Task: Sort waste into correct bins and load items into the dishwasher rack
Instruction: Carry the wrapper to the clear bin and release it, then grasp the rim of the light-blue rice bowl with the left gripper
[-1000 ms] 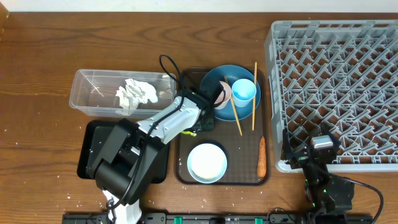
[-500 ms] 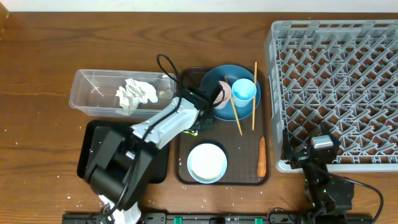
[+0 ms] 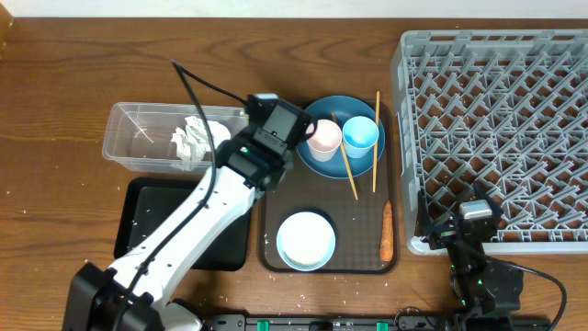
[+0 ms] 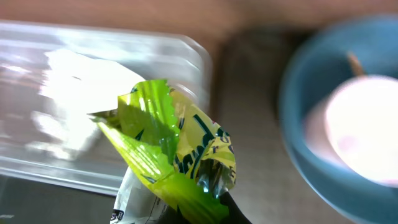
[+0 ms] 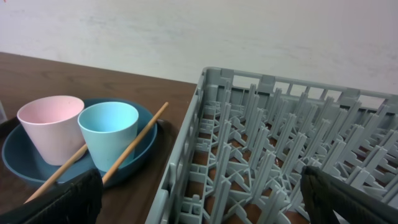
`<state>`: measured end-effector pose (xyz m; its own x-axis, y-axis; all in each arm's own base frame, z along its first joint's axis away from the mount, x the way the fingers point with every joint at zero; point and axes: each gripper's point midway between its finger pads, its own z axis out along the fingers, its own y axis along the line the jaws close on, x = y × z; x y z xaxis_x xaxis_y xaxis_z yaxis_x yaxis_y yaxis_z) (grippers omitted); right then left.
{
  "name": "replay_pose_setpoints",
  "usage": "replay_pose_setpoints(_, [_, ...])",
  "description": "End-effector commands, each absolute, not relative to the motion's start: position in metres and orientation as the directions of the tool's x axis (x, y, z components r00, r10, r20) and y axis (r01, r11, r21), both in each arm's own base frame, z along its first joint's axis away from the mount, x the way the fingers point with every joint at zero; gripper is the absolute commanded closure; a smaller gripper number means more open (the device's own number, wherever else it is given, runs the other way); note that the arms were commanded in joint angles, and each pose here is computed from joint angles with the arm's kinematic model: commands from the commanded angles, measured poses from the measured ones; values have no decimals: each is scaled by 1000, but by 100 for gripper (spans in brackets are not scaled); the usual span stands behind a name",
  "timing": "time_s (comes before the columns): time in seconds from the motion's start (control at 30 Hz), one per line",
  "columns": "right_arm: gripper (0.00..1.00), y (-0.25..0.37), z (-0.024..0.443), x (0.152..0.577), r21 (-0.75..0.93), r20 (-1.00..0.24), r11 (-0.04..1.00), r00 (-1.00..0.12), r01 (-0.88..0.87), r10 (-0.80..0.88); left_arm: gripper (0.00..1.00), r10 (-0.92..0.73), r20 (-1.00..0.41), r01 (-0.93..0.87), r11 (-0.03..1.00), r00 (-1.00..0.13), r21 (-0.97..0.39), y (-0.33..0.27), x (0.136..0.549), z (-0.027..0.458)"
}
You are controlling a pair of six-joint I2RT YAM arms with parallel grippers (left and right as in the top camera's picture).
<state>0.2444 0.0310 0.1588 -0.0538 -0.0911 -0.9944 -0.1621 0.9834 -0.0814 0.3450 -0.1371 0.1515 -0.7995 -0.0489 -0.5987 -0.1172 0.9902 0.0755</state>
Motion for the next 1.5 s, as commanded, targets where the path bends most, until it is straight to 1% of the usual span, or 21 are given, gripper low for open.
replay_pose_setpoints(0.0, [1,32,159,244,-87,-994,982,-51,-169,-97,93,-52,-677,-245,951,-734,191,-96,359,167])
replay_pose_setpoints(0.37, [1,32,159,244,-87,-994,982,-51,-168,-97,92,-147,-642,-354,912,-753,207,-56,372,145])
replay_pose_setpoints(0.63, [1,32,159,244,-87,-994,982,-51,-168,-97,91,-151,-586,-342,911,-796,231,-57,379,112])
replay_pose_setpoints(0.67, [1,32,159,244,-87,-994,982,-51,-168,-97,90,-149,-580,-341,910,-801,236,-57,380,108])
replay_pose_setpoints(0.73, [1,32,159,244,-87,-994,982,-51,-168,-97,84,-147,-573,-338,909,-806,243,-57,381,102])
replay_pose_setpoints(0.77, [1,32,159,244,-87,-994,982,-51,-168,-97,84,-145,-569,-337,908,-810,248,-57,381,100])
replay_pose_setpoints(0.83, [1,32,159,244,-87,-994,982,-51,-168,-97,67,-144,-566,-336,908,-812,250,-57,381,98])
replay_pose_setpoints(0.87, [1,32,159,244,-87,-994,982,-51,-168,-97,63,-144,-567,-336,908,-811,249,-58,382,98])
replay_pose_setpoints(1.0, [1,32,159,244,-87,-994,982,-51,-168,-97,53,-146,-576,-337,910,-805,241,-58,383,101])
replay_pose_setpoints(1.1, [1,32,159,244,-87,-994,982,-51,-168,-97,51,-145,-583,-333,914,-800,230,-60,382,107])
replay_pose_setpoints(1.2, [1,32,159,244,-87,-994,982,-51,-168,-97,51,-120,-571,-268,946,-812,182,-74,377,119])
replay_pose_setpoints(1.3, [1,32,159,244,-87,-994,982,-51,-169,-97,51,-122,-566,-207,975,-815,88,-95,365,138])
replay_pose_setpoints(1.4, [1,32,159,244,-87,-994,982,-51,-169,-97,51,-117,-538,-105,993,-835,-54,-125,344,158])
replay_pose_setpoints(1.47, [1,32,159,244,-87,-994,982,-51,-168,-97,51,-104,-504,-30,988,-858,-153,-146,327,167])
